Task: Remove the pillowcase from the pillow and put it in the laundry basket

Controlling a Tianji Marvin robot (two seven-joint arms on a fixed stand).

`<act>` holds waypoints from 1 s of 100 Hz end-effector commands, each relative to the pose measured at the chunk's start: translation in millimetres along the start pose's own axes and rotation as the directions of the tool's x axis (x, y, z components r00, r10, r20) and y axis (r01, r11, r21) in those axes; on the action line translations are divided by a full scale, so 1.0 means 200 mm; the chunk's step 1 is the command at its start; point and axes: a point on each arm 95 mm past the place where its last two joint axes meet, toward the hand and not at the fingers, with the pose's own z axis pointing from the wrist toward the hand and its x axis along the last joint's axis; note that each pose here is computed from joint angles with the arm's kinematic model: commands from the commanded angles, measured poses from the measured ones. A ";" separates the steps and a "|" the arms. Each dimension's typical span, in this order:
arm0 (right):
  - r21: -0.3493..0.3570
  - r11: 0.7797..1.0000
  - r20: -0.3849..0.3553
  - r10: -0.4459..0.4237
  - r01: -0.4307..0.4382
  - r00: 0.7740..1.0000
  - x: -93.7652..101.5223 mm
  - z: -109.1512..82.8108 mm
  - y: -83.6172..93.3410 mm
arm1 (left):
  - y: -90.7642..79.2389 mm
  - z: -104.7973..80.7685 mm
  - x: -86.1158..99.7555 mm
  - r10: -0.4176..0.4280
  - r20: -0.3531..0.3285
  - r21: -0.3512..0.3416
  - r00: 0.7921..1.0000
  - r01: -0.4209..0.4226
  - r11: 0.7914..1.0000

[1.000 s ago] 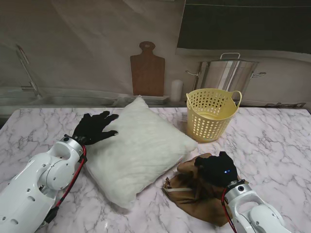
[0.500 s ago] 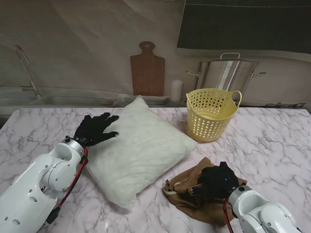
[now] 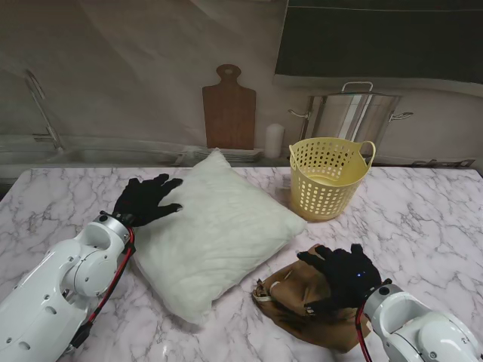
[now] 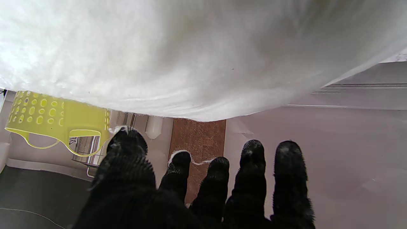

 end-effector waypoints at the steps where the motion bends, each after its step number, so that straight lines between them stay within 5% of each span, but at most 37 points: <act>1: -0.025 1.000 0.002 0.012 -0.012 1.000 0.00 -0.01 0.02 | 0.01 0.00 0.00 -0.001 0.000 -0.011 1.000 0.001 1.000; 20: -0.099 0.994 -0.006 0.047 -0.048 0.999 -0.01 -0.01 0.04 | 0.01 0.00 0.00 0.003 0.003 -0.011 1.000 -0.003 1.000; 72: 0.117 0.991 -0.002 0.063 -0.062 0.998 0.13 0.10 -0.13 | 0.04 0.00 0.00 -0.011 0.014 -0.019 1.000 0.011 1.000; 100: 0.118 0.993 0.046 0.024 -0.029 0.999 0.16 0.19 -0.21 | 0.07 0.01 0.02 -0.023 0.013 -0.027 1.000 0.023 0.999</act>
